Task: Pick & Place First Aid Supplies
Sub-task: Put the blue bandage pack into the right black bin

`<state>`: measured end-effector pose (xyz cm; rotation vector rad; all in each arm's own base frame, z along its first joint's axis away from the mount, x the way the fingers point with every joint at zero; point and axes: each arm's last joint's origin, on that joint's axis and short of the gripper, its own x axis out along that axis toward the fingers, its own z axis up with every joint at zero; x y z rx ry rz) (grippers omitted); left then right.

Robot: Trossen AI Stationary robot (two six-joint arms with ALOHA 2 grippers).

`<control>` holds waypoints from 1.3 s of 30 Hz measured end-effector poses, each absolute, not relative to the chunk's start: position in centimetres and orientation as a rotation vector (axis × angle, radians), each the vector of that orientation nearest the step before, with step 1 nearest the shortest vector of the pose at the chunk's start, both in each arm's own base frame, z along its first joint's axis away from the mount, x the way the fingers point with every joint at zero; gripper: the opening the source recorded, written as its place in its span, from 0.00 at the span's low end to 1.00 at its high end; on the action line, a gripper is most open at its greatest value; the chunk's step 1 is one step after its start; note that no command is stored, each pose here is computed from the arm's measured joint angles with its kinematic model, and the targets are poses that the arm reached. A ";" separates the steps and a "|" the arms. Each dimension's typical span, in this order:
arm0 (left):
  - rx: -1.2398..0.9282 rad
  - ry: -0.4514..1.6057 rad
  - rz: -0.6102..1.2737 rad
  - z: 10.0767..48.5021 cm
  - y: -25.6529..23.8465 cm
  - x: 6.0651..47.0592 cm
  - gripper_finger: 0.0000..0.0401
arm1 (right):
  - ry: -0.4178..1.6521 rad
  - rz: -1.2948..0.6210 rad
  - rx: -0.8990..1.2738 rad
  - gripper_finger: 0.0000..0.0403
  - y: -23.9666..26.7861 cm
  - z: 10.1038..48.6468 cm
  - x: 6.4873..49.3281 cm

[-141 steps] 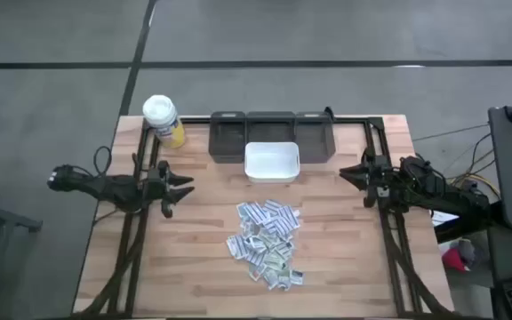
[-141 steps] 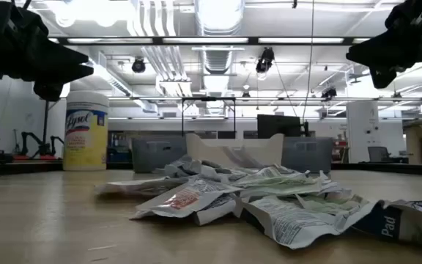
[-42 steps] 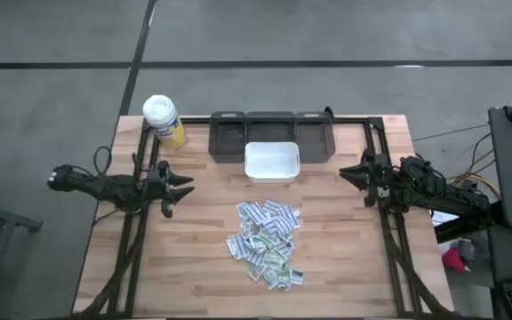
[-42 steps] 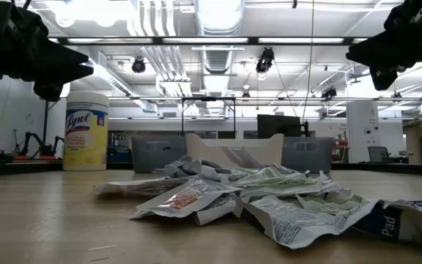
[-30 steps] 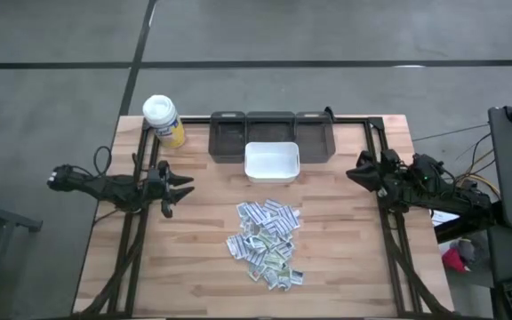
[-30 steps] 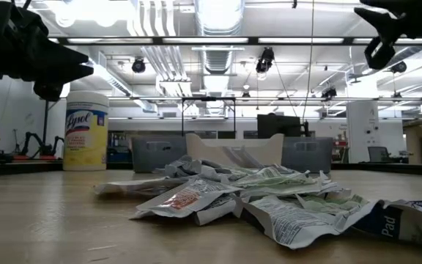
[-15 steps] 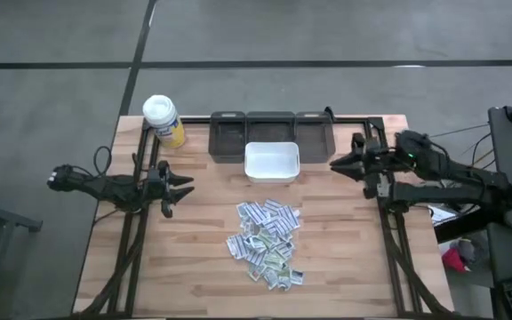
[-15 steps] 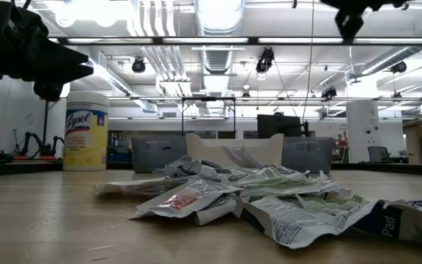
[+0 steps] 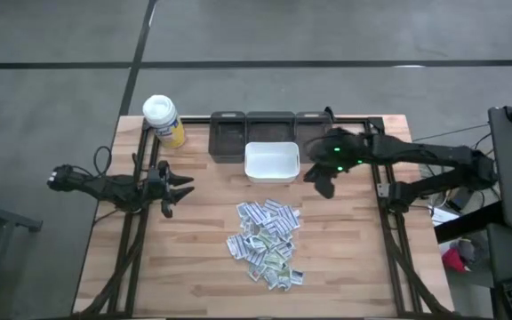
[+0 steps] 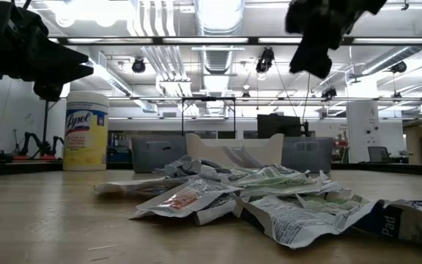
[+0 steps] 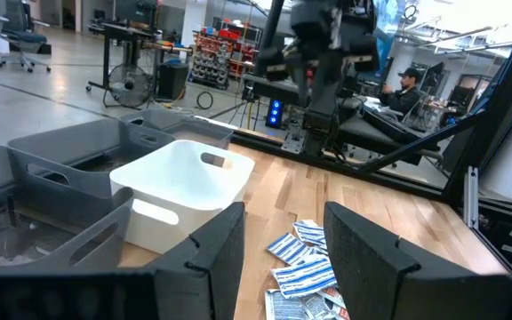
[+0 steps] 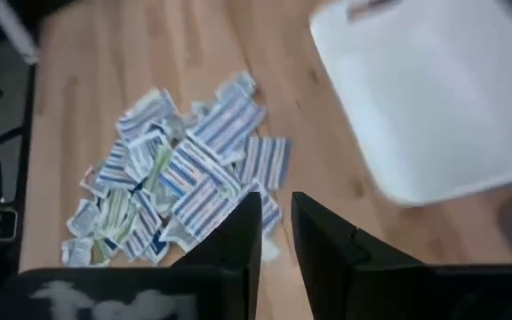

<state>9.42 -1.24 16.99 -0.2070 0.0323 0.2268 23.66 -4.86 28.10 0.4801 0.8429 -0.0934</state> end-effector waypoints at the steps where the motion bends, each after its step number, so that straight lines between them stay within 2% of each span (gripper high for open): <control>1: -0.207 0.032 0.227 17.0 -1.2 9.4 0.40 | 0.877 -0.107 0.505 0.16 -5.0 27.7 24.3; 4: -0.208 0.031 0.226 17.0 -1.2 9.4 0.40 | 1.004 -0.142 0.559 0.16 -5.3 26.4 25.7; 9: -0.219 0.002 0.225 17.2 -1.2 9.4 0.40 | 1.234 -0.129 0.529 0.16 -5.6 24.6 26.9; 12: -0.261 -0.031 0.221 17.4 -1.3 9.5 0.40 | 1.283 -0.101 0.493 0.16 -5.7 23.7 27.4; 28: -0.363 -0.328 0.183 20.5 -1.1 9.0 0.40 | 1.271 -0.085 0.475 0.16 -5.1 21.2 26.0; 34: -0.356 -0.260 0.176 20.6 -1.2 9.2 0.40 | 1.205 -0.070 0.474 0.16 -4.2 20.5 26.7; 39: -0.379 -0.105 0.128 21.3 -1.5 9.7 0.40 | 1.155 -0.017 0.435 0.16 -2.8 20.5 27.4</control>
